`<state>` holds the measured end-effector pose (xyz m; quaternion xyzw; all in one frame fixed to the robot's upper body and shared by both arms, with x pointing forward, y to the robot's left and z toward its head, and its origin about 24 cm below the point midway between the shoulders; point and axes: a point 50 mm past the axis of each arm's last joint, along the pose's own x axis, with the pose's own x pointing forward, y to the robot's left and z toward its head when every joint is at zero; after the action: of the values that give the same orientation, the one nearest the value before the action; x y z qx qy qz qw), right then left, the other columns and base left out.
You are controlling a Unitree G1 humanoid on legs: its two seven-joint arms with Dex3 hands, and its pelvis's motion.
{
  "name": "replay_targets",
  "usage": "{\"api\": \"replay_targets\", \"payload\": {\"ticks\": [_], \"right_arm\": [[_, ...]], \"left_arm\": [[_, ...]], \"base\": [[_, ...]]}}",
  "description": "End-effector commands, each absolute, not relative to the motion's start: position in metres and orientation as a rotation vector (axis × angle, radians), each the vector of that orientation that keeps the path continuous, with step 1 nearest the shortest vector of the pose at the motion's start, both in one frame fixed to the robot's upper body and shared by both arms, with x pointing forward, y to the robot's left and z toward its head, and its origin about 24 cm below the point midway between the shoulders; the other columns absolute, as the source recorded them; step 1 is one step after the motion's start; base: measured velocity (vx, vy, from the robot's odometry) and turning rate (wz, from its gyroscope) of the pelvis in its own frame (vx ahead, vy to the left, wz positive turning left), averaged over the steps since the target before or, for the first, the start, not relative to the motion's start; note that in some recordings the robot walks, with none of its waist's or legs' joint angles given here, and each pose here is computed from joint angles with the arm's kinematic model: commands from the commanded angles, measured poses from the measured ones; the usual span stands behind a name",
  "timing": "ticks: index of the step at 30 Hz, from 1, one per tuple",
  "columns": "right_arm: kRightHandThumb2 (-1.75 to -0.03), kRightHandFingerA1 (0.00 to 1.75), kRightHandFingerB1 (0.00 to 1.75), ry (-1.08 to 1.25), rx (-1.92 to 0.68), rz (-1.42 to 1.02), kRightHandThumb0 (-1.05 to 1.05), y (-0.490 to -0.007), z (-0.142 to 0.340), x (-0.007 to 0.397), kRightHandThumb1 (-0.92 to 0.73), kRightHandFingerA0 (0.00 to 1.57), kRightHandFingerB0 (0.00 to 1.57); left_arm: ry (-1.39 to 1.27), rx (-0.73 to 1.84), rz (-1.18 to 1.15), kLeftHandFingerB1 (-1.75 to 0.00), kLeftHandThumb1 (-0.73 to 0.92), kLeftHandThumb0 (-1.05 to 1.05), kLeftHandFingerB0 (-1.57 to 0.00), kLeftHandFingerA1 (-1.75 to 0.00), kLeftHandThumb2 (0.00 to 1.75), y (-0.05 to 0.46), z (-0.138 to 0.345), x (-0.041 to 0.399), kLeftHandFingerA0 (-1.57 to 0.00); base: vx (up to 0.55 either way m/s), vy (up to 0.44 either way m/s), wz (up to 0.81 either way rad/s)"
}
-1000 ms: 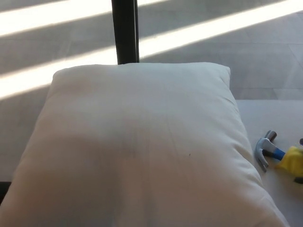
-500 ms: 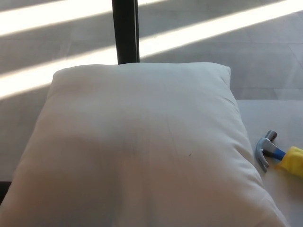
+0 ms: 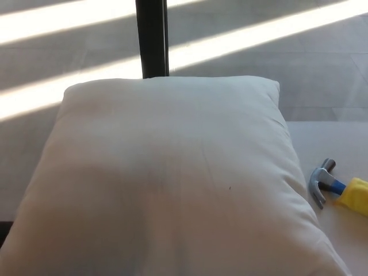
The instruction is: A hammer is kept on the right hand side and a pillow is kept on the left hand side on the desk infront of the robot and the robot uses its right hand to pick up the hammer and makes a downward swinging motion to hit the pillow
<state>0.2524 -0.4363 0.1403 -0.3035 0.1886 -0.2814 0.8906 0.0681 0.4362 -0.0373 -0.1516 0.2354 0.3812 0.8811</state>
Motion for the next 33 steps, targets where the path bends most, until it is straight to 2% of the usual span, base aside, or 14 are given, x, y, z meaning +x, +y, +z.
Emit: {"api": "replay_targets", "payload": {"ticks": [1, 2, 3, 4, 7, 8, 9, 15, 16, 18, 19, 27, 28, 33], "right_arm": [[-0.95, 0.4, 0.43, 0.419, -0.101, -1.279, -0.63, -0.476, 0.064, 0.173, -0.66, 0.02, 0.11], [-0.65, 0.36, 0.3, 0.429, -0.057, -1.274, -0.6, -0.475, 0.06, 0.172, -0.83, 0.0, 0.17], [-0.97, 0.37, 0.43, 0.448, -0.056, -1.272, -0.65, -0.474, 0.057, 0.172, -0.62, 0.0, 0.1], [-0.66, 0.35, 0.31, 0.453, -0.048, -1.28, -0.62, -0.472, 0.054, 0.173, -0.81, 0.03, 0.18], [-0.95, 0.27, 0.37, 0.446, 0.051, -1.279, -0.7, -0.468, 0.046, 0.173, -0.6, 0.0, 0.08], [-0.64, 0.35, 0.3, 0.434, 0.168, -1.291, -0.67, -0.463, 0.039, 0.176, -0.78, 0.0, 0.14], [-0.94, 0.26, 0.35, 0.436, 0.247, -1.299, -0.72, -0.459, 0.032, 0.174, -0.57, 0.0, 0.06], [-0.97, 0.37, 0.28, 0.478, 0.294, -1.255, -0.64, -0.442, 0.002, 0.168, -0.59, 0.0, 0.0], [-0.65, 0.37, 0.24, 0.515, 0.314, -1.221, -0.57, -0.432, -0.012, 0.167, -0.79, 0.0, 0.0], [-0.65, 0.37, 0.24, 0.512, 0.332, -1.214, -0.57, -0.43, -0.015, 0.167, -0.79, 0.0, 0.0], [-0.66, 0.43, 0.26, 0.454, 0.428, -1.2, -0.45, -0.423, -0.022, 0.167, -0.75, 0.05, 0.06], [-0.62, 0.59, 0.4, 0.518, 0.442, -1.135, -0.53, -0.419, -0.029, 0.166, -0.74, 0.17, 0.25], [-0.87, 0.6, 0.47, 0.511, 0.463, -1.124, -0.59, -0.419, -0.029, 0.165, -0.6, 0.2, 0.12], [-0.91, 0.61, 0.47, 0.499, 0.417, -1.096, -0.64, -0.422, -0.028, 0.162, -0.59, 0.23, 0.11]], "left_arm": [[0.479, -0.331, 0.815, -0.43, 0.8, -0.64, -0.46, -0.58, 0.63, 0.438, -0.033, 0.073, -0.52], [0.48, -0.331, 0.808, -0.44, 0.8, -0.63, -0.45, -0.58, 0.63, 0.437, -0.034, 0.074, -0.51], [0.485, -0.332, 0.808, -0.43, 0.79, -0.63, -0.44, -0.58, 0.63, 0.437, -0.034, 0.074, -0.5], [0.487, -0.329, 0.806, -0.44, 0.78, -0.64, -0.44, -0.57, 0.63, 0.437, -0.034, 0.073, -0.49], [0.506, -0.324, 0.812, -0.42, 0.76, -0.66, -0.46, -0.53, 0.63, 0.437, -0.036, 0.071, -0.51], [0.525, -0.318, 0.82, -0.41, 0.77, -0.66, -0.45, -0.54, 0.63, 0.437, -0.039, 0.068, -0.53], [0.536, -0.319, 0.82, -0.41, 0.78, -0.64, -0.45, -0.53, 0.63, 0.436, -0.041, 0.069, -0.51], [0.564, -0.316, 0.831, -0.42, 0.78, -0.63, -0.43, -0.54, 0.63, 0.432, -0.047, 0.064, -0.51], [0.577, -0.308, 0.848, -0.56, 0.61, -0.63, -0.41, -0.65, 0.99, 0.432, -0.047, 0.063, -0.53], [0.582, -0.305, 0.848, -0.56, 0.61, -0.63, -0.41, -0.65, 0.99, 0.431, -0.048, 0.066, -0.53], [0.58, -0.299, 0.844, -0.42, 0.79, -0.63, -0.48, -0.55, 0.63, 0.431, -0.049, 0.065, -0.57], [0.602, -0.257, 0.82, -0.43, 0.76, -0.63, -0.53, -0.53, 0.63, 0.429, -0.049, 0.076, -0.59], [0.615, -0.252, 0.831, -0.43, 0.77, -0.63, -0.47, -0.55, 0.63, 0.429, -0.05, 0.076, -0.56], [0.734, -0.199, 0.867, -0.47, 0.77, -0.59, -0.54, -0.57, 0.63, 0.428, -0.056, 0.074, -0.57]], "base": [[0.0, 0.0, 0.0], [0.0, 0.0, 0.0], [0.0, 0.0, 0.0], [0.0, 0.0, 0.0], [0.0, 0.0, 0.0], [0.0, 0.0, 0.0], [0.0, 0.0, 0.0], [0.0, 0.0, 0.0], [0.0, 0.0, 0.0], [0.0, 0.0, 0.0], [0.0, 0.0, 0.0], [0.0, 0.0, 0.0], [0.0, 0.0, 0.0], [0.0, 0.0, 0.0]]}}
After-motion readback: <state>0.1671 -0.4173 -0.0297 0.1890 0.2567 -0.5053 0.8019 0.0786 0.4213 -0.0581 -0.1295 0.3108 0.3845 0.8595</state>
